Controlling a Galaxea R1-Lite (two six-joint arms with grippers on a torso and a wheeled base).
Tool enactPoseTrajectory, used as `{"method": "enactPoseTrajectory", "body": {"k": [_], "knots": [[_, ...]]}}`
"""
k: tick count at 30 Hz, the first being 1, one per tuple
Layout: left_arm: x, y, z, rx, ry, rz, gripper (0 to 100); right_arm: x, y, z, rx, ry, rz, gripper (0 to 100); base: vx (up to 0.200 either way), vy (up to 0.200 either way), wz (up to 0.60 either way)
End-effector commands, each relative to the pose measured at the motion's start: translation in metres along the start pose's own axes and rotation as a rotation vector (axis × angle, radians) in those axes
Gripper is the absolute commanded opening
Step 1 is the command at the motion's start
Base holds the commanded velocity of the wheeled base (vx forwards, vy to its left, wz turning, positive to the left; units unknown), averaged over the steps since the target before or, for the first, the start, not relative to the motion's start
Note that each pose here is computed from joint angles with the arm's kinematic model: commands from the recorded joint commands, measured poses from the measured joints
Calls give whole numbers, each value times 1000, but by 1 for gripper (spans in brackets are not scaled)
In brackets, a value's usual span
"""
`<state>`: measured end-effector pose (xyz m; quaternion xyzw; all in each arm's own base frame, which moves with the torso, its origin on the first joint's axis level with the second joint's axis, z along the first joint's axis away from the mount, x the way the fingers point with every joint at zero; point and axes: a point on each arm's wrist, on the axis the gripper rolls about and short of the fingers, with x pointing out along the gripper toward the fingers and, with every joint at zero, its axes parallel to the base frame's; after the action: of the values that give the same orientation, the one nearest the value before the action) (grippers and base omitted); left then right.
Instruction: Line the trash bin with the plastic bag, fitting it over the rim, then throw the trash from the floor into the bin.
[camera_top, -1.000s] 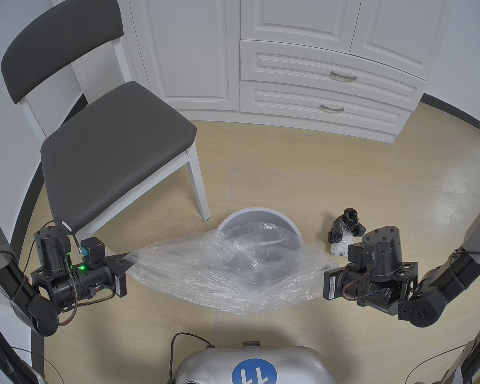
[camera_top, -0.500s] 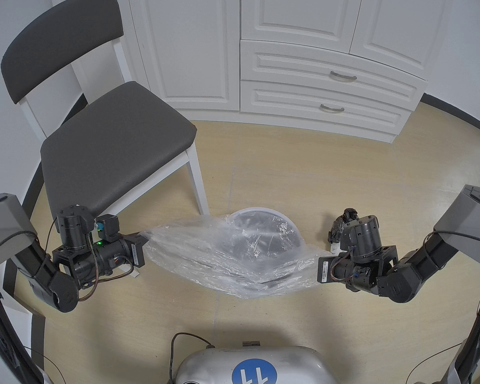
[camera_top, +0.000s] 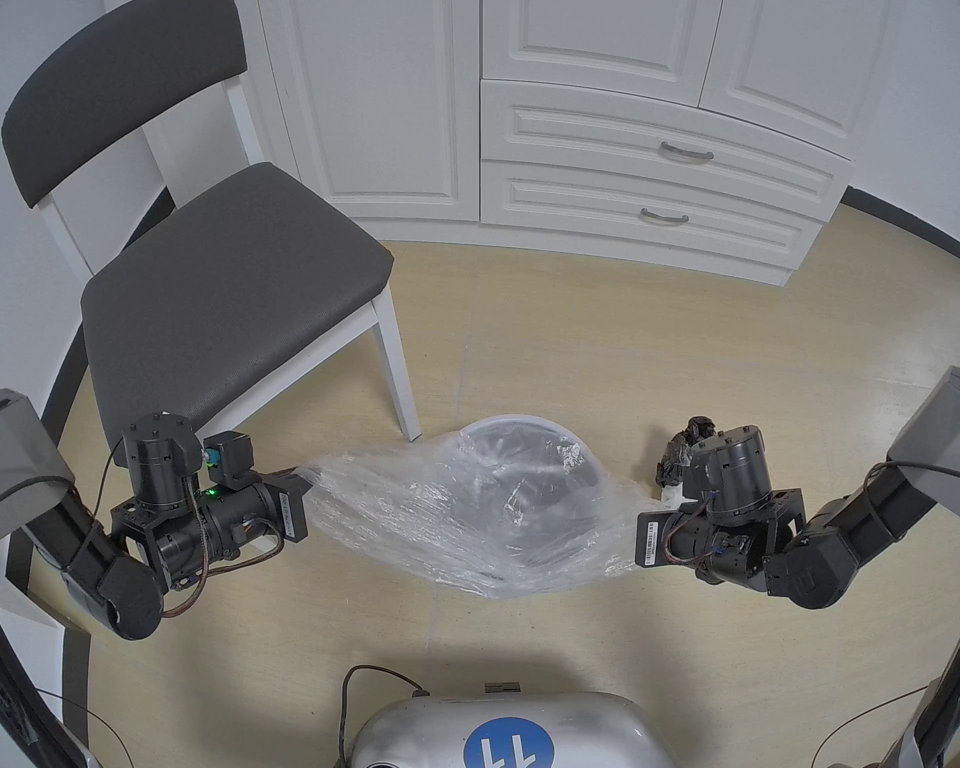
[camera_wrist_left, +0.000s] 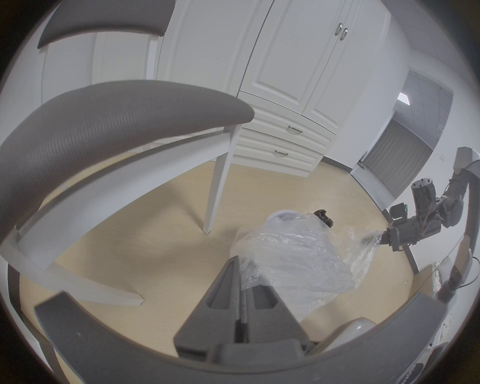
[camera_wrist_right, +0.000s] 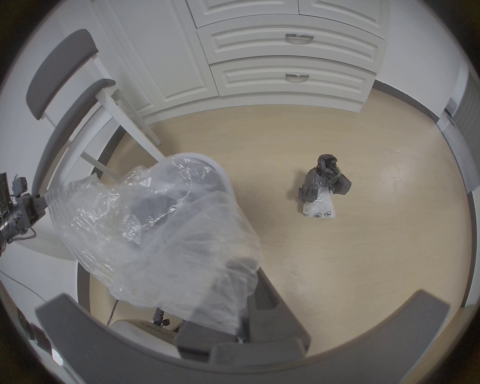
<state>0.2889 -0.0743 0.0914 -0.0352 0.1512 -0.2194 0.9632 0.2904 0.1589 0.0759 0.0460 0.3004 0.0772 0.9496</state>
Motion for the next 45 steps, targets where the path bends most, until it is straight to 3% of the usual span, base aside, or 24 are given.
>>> {"method": "enactPoseTrajectory", "body": {"k": [1,6,11,25,27,35,40,42,43,45], "knots": [[-28,-16,14,15,-35,-31,0,-30,1,14,1,-37,24,0,0,0,0],[-43,-19,20,8,-7,-23,0,-52,-1,21,-3,-30,24,0,0,0,0],[-59,-19,16,-12,69,-5,0,-71,-13,13,-37,63,-11,0,0,0,0],[-63,-11,-10,-46,176,25,0,-46,-17,-14,-69,193,-60,0,0,0,0],[-47,-1,-12,-59,187,50,0,-17,-10,-14,-57,203,-69,0,0,0,0],[-16,14,-13,-94,197,76,0,26,-7,-1,7,165,-87,0,0,0,0],[16,21,-11,-194,151,79,0,46,-14,18,118,104,-104,0,0,0,0],[16,21,-11,-194,151,79,0,46,-14,18,118,104,-104,0,0,0,0],[22,18,-11,-222,118,67,0,47,-27,26,178,68,-103,0,0,0,0],[25,14,-10,-242,100,53,0,46,-34,26,193,65,-104,0,0,0,0]]}}
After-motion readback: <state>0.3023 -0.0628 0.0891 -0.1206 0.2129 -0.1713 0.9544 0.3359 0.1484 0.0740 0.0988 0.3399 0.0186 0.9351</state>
